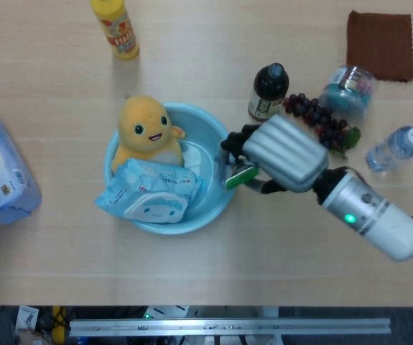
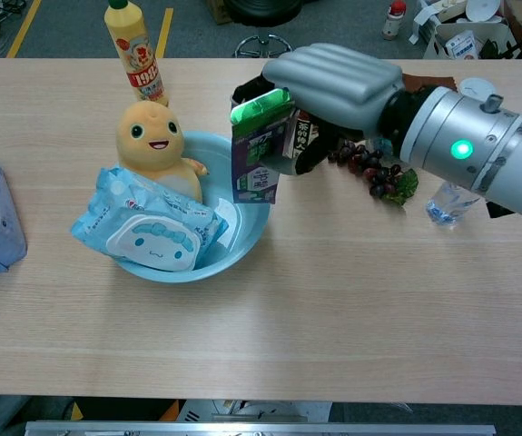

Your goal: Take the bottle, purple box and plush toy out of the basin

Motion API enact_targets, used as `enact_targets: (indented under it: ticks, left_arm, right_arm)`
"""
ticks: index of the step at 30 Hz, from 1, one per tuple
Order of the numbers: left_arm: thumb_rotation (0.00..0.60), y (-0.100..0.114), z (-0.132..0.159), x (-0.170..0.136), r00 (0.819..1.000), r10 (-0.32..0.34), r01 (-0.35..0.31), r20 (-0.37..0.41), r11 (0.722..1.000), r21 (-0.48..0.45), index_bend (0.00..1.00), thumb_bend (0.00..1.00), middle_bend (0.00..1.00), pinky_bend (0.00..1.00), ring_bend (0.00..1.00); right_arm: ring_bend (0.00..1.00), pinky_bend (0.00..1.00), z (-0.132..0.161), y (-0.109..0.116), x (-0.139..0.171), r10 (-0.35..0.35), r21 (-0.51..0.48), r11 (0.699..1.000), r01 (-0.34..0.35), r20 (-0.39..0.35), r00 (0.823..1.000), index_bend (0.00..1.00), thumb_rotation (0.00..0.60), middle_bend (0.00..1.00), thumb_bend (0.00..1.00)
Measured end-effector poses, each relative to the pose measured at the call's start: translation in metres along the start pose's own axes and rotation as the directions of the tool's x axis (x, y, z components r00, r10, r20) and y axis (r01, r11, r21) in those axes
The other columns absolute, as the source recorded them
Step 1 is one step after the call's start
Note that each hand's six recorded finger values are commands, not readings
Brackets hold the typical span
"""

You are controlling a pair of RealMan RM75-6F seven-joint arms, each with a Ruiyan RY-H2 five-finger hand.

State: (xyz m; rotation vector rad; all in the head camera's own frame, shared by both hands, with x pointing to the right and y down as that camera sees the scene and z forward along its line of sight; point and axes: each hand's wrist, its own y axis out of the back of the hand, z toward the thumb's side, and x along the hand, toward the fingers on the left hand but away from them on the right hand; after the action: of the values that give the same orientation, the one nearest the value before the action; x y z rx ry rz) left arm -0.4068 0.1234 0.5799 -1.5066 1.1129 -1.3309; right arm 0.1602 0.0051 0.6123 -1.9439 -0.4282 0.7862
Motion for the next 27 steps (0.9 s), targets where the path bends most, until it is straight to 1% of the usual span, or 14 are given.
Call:
enact_targets:
  ticks: [4,7,11,14,18,20,21,23,25,26,27]
  left_arm:
    - [0.600,0.000,0.004,0.002,1.000,0.000,0.000,0.012,1.000,0.001,0.01,0.28,0.10,0.13,0.10]
    - [0.600,-0.001,0.006,0.003,1.000,-0.002,0.002,0.016,1.000,0.003,0.01,0.28,0.10,0.13,0.10]
    - [0.600,-0.003,0.010,0.004,1.000,-0.009,0.009,0.028,1.000,0.004,0.01,0.28,0.10,0.13,0.10]
    - [0.600,-0.004,0.011,0.003,0.999,-0.013,0.013,0.030,1.000,0.006,0.01,0.28,0.10,0.13,0.10]
    - [0.600,-0.006,0.013,0.003,0.999,-0.019,0.018,0.031,1.000,0.009,0.01,0.28,0.10,0.13,0.10]
    - [0.600,-0.006,0.013,0.003,0.999,-0.019,0.019,0.032,1.000,0.010,0.01,0.28,0.10,0.13,0.10]
    - [0.600,-0.006,0.013,0.003,0.999,-0.020,0.019,0.032,1.000,0.011,0.01,0.28,0.10,0.13,0.10]
    - [0.600,-0.007,0.013,0.003,0.999,-0.022,0.021,0.031,1.000,0.011,0.01,0.28,0.10,0.13,0.10]
    - [0.600,-0.007,0.013,0.003,0.999,-0.022,0.022,0.029,1.000,0.012,0.01,0.28,0.10,0.13,0.10]
    - [0.600,-0.007,0.012,0.003,0.999,-0.022,0.022,0.028,1.000,0.012,0.01,0.28,0.10,0.13,0.10]
    - [0.600,-0.006,0.012,0.003,0.999,-0.021,0.021,0.026,1.000,0.012,0.01,0.28,0.10,0.13,0.10]
  right_arm:
    - [0.66,0.90,-0.023,0.014,0.020,-0.009,0.038,0.999,0.007,0.051,0.999,0.69,0.600,0.58,0.47]
    - [0.66,0.90,-0.044,0.014,0.036,0.012,0.073,0.997,-0.020,0.105,0.994,0.69,0.600,0.58,0.47]
    - [0.66,0.90,-0.068,-0.001,0.050,0.074,0.103,0.990,-0.092,0.165,0.983,0.69,0.600,0.58,0.47]
    - [0.66,0.90,-0.083,-0.012,0.055,0.104,0.117,0.985,-0.129,0.201,0.974,0.69,0.600,0.58,0.46]
    - [0.65,0.90,-0.096,-0.027,0.059,0.145,0.123,0.977,-0.176,0.229,0.963,0.69,0.600,0.58,0.45]
    - [0.64,0.88,-0.101,-0.036,0.059,0.169,0.133,0.970,-0.205,0.240,0.956,0.68,0.600,0.57,0.45]
    - [0.62,0.85,-0.103,-0.040,0.060,0.180,0.138,0.966,-0.218,0.244,0.953,0.65,0.600,0.55,0.44]
    - [0.56,0.77,-0.105,-0.047,0.060,0.206,0.141,0.959,-0.246,0.251,0.946,0.54,0.600,0.50,0.44]
    - [0.45,0.67,-0.106,-0.051,0.059,0.222,0.139,0.955,-0.263,0.258,0.940,0.36,0.600,0.38,0.42]
    - [0.42,0.64,-0.107,-0.052,0.059,0.230,0.135,0.953,-0.272,0.263,0.937,0.31,0.600,0.34,0.41]
    - [0.35,0.59,-0.107,-0.052,0.059,0.235,0.133,0.952,-0.277,0.267,0.935,0.23,0.600,0.28,0.40]
